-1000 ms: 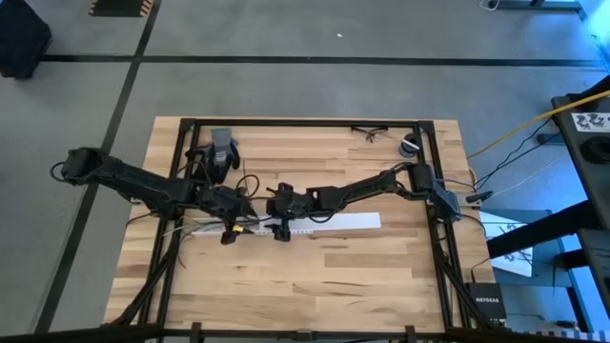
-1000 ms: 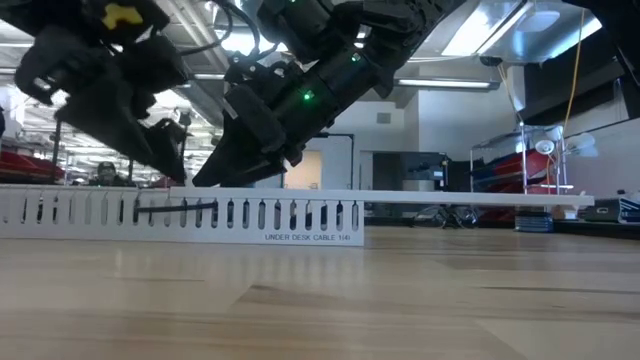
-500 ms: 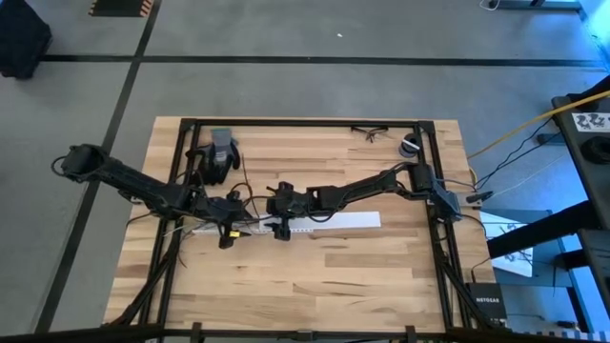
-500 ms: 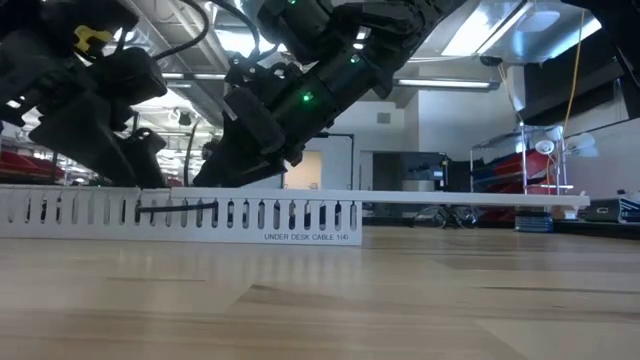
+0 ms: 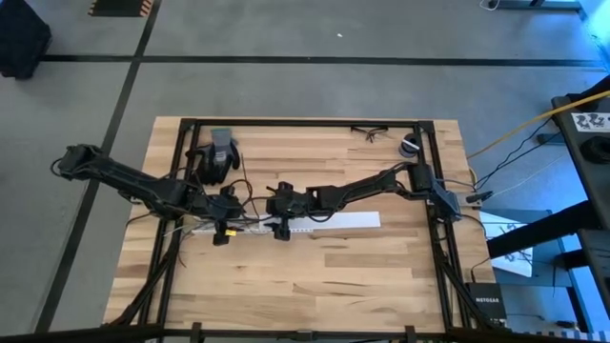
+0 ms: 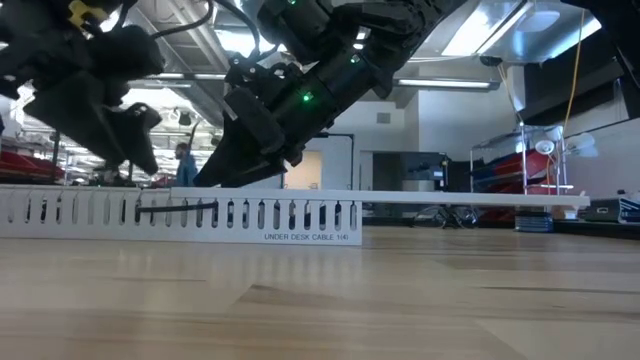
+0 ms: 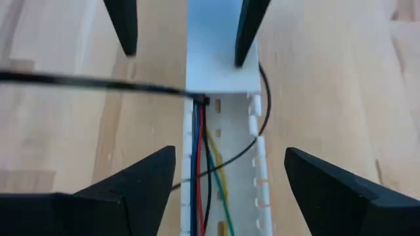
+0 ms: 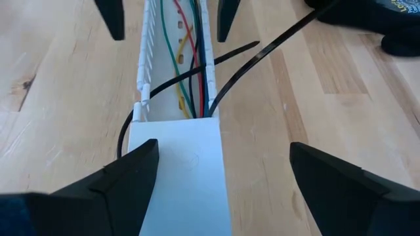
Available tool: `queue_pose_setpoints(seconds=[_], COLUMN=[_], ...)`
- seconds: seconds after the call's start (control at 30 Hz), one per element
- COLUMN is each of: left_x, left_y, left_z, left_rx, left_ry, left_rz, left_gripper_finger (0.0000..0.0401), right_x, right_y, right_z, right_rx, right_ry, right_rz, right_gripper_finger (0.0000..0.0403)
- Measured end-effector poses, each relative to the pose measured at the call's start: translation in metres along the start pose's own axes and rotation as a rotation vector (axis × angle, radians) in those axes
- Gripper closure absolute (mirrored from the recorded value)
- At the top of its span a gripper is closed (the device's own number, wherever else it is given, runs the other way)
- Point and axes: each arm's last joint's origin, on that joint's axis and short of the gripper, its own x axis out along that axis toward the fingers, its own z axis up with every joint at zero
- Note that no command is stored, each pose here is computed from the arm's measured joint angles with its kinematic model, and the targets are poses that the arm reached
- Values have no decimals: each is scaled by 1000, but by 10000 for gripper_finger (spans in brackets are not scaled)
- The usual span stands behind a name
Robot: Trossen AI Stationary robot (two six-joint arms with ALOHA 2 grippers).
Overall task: Ziptie cables
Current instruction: Close the white cable duct with the lid
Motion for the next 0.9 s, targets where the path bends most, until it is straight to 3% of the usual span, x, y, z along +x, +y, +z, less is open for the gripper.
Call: queue_pose_setpoints(seconds=[0.2, 0.47, 0.67, 0.9], left_x=[-3, -4, 1, 9], left_y=[-2, -15, -20, -15], left_z=[7, 15, 17, 4], left_rx=[-5, -88, -80, -82], left_ry=[-30, -104, -81, 88], left_rz=[-35, -200, -148, -62], left_gripper_finger=[119, 119, 119, 119], right_x=[0, 0, 0, 0], right_y=[0, 0, 0, 0], right_z=[0, 0, 0, 0], right_rx=[0, -6, -25, -26], right_ry=[0, 0, -1, -1], right_rz=[-3, -3, -5, -4], right_gripper_finger=[68, 68, 68, 68])
